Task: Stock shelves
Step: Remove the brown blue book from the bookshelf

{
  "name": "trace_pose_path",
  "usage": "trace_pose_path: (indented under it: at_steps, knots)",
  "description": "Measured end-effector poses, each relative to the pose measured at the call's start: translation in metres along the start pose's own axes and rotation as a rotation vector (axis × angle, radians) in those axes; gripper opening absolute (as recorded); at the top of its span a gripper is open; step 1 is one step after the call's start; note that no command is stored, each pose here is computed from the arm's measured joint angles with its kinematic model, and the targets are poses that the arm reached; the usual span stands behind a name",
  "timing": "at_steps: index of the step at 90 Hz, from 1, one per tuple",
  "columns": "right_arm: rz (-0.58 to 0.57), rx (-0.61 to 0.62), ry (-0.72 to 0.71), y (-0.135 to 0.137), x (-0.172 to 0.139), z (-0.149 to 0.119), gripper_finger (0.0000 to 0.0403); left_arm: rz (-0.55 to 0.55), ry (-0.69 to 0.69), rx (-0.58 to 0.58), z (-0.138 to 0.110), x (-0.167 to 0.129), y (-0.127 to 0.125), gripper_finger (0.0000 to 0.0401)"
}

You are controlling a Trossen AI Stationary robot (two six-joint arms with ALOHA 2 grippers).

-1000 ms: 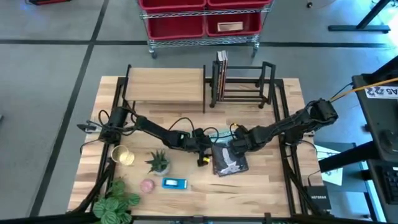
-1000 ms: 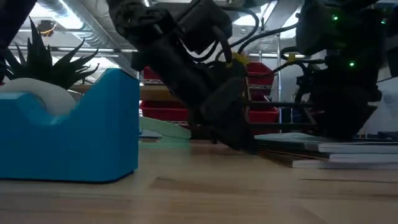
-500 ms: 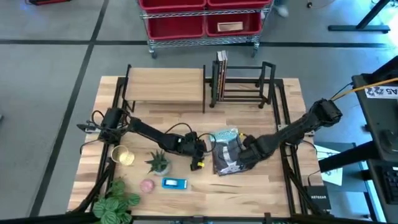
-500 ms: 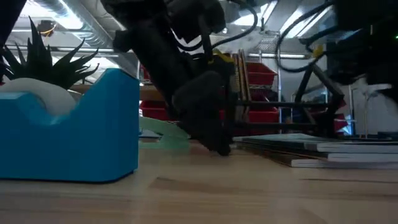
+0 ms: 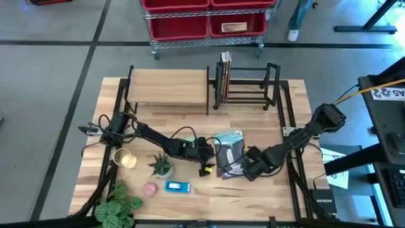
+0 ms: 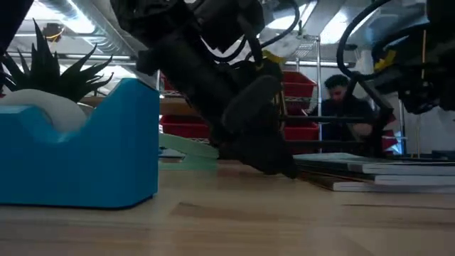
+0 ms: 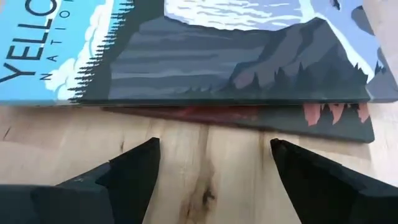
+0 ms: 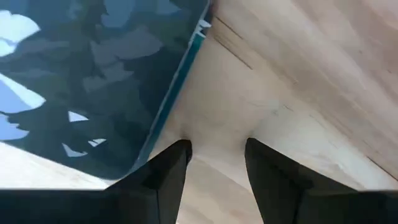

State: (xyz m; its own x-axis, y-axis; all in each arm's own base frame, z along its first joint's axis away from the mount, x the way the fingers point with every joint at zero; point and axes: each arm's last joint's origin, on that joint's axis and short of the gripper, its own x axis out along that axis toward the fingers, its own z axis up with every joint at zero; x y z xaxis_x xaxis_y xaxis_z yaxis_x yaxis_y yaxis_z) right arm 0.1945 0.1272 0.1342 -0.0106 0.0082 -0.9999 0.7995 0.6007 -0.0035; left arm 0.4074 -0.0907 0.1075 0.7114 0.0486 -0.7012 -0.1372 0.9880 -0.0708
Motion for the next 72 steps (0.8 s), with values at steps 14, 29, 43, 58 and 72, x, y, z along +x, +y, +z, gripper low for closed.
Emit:
trace_pose_path:
  at_steps: [14, 29, 43, 58, 72]
  knots:
    - [0.045, -0.019, -0.022, 0.007, -0.003, 0.001, 0.0149, -0.002, -0.006, -0.003, 0.0, 0.0, 0.001, 0.0297]
    - [0.124, -0.067, -0.043, 0.016, -0.005, 0.002, 0.0149, 0.0, -0.001, -0.004, -0.004, 0.007, 0.001, 0.0297]
    - [0.118, -0.08, -0.039, 0.015, -0.005, 0.002, 0.0149, 0.009, -0.002, -0.012, -0.007, 0.011, 0.001, 0.0297]
    - [0.031, -0.068, -0.023, 0.007, -0.005, -0.001, 0.0149, 0.02, -0.015, -0.008, -0.005, 0.009, 0.0, 0.0297]
    - [0.035, -0.11, -0.033, 0.017, -0.023, -0.007, 0.0149, 0.034, -0.018, 0.007, 0.001, -0.002, 0.0, 0.0297]
